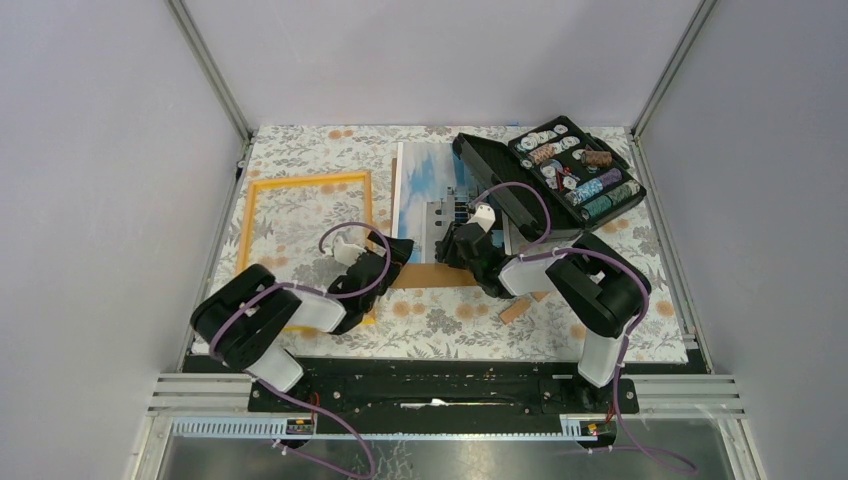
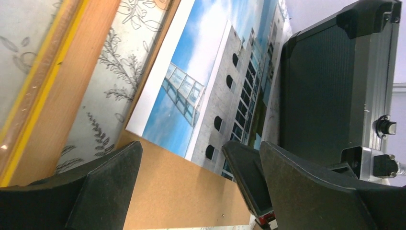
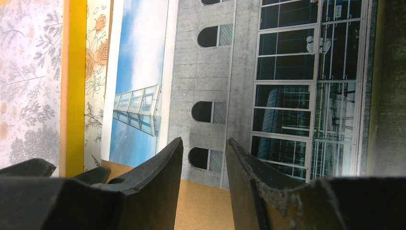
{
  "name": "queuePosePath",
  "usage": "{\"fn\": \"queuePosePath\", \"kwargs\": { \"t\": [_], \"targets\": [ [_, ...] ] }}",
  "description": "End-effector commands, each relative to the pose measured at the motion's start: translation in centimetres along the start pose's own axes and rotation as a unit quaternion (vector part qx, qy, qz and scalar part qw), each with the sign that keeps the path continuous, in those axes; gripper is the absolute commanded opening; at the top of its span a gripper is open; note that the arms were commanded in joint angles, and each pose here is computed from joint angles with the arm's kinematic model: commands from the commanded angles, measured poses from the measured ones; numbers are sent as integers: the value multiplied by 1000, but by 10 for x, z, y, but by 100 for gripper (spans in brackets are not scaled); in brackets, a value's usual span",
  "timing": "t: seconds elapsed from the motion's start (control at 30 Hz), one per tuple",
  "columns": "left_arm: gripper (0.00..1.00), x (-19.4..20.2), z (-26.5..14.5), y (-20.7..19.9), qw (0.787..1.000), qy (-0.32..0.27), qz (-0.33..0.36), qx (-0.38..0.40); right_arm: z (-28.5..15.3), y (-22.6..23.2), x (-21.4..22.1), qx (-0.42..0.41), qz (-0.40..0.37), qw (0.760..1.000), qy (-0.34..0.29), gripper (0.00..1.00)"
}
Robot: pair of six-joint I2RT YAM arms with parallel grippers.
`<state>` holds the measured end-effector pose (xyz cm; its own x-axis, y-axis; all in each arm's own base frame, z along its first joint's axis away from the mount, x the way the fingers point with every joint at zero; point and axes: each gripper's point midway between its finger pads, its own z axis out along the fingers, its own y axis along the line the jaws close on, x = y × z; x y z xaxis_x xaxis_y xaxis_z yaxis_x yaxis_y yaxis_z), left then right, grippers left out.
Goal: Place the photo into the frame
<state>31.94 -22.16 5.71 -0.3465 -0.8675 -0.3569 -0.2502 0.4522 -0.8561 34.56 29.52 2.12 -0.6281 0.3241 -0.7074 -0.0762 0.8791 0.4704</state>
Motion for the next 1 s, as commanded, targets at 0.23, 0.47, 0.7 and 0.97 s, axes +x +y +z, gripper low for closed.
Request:
{"fn": "queuePosePath", "kwargs": {
  "t": [0.23, 0.47, 0.7, 0.97],
  "targets": [
    [99, -8, -9, 31, 995, 16, 61, -77, -1, -31, 35, 48, -28, 996, 64, 46],
    [99, 2, 1, 25, 996, 30, 47, -63, -2, -31, 35, 48, -27, 996, 65, 46],
    [99, -6, 1, 21, 995, 19, 80, -57, 0, -28, 35, 44, -29, 996, 66, 46],
    [99, -9, 8, 7, 992, 47, 116, -26, 1, -29, 37, 44, -29, 996, 70, 46]
  ]
}}
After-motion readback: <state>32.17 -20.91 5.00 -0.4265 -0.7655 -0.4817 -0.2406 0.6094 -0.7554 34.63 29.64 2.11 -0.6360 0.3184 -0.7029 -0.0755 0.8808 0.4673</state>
